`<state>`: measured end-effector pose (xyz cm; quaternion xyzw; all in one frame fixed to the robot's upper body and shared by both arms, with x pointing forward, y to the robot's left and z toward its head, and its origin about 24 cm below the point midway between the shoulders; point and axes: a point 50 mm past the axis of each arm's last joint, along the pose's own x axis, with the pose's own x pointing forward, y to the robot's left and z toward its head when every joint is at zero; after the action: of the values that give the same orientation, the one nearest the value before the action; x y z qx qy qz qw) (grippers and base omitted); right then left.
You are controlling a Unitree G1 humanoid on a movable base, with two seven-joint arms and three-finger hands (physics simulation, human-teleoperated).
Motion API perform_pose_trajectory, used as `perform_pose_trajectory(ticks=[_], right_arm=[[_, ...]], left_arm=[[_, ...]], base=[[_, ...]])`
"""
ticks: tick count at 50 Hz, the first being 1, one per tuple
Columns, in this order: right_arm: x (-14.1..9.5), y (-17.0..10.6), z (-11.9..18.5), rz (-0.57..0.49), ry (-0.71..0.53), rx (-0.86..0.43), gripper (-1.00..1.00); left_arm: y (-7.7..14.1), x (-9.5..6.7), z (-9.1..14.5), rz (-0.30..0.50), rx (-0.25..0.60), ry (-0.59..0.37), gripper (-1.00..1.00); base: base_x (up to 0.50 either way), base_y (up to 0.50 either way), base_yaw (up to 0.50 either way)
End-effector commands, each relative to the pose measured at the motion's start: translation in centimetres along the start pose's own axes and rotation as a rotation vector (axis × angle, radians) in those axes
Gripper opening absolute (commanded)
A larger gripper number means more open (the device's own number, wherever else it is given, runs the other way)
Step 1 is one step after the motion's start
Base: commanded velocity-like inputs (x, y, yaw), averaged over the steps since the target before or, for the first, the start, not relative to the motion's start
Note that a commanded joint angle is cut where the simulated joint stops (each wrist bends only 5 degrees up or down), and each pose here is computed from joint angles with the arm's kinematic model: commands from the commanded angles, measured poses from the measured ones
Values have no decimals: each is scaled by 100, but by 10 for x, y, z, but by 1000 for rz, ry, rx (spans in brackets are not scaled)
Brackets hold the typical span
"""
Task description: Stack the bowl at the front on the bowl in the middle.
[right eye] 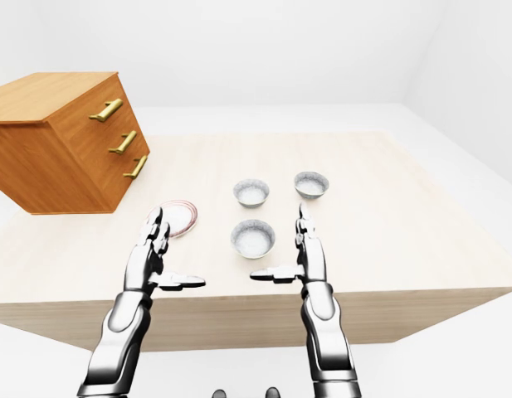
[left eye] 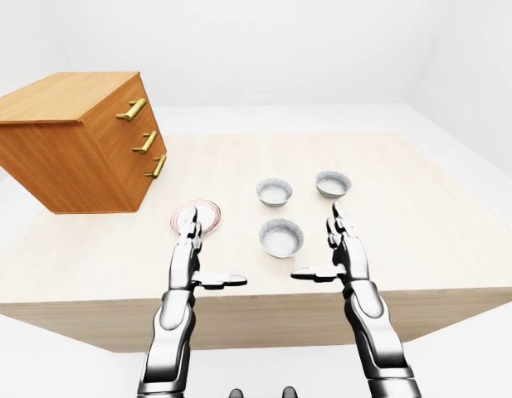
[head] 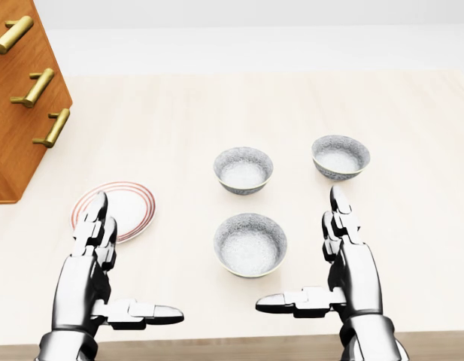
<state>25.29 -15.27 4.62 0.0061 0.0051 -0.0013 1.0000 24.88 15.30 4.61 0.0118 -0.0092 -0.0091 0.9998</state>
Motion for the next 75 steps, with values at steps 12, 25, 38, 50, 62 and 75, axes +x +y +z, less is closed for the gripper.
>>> perform_pose_trajectory(ticks=[12,25,38,50,62,75], right_arm=[[-2,-9,15,61,-39,-68,100],[-4,-8,17,85,-41,-144,100],[-2,-13,18,66,-42,-177,100],[1,-11,13,82,-17,-218,100],[2,-14,2,80,30,-219,100],[3,-15,-3,77,55,-244,100]], left_arm=[[9,-6,24,-51,107,-63,100],[9,-11,23,-49,155,-88,100],[14,-11,22,-3,148,-95,100],[15,-12,24,30,142,-121,100],[15,-11,24,21,179,-116,100],[15,-11,24,20,195,-117,100]], base=[[0,0,0],[-4,-11,0],[-12,-34,0],[4,0,0],[24,0,0],[23,0,0]])
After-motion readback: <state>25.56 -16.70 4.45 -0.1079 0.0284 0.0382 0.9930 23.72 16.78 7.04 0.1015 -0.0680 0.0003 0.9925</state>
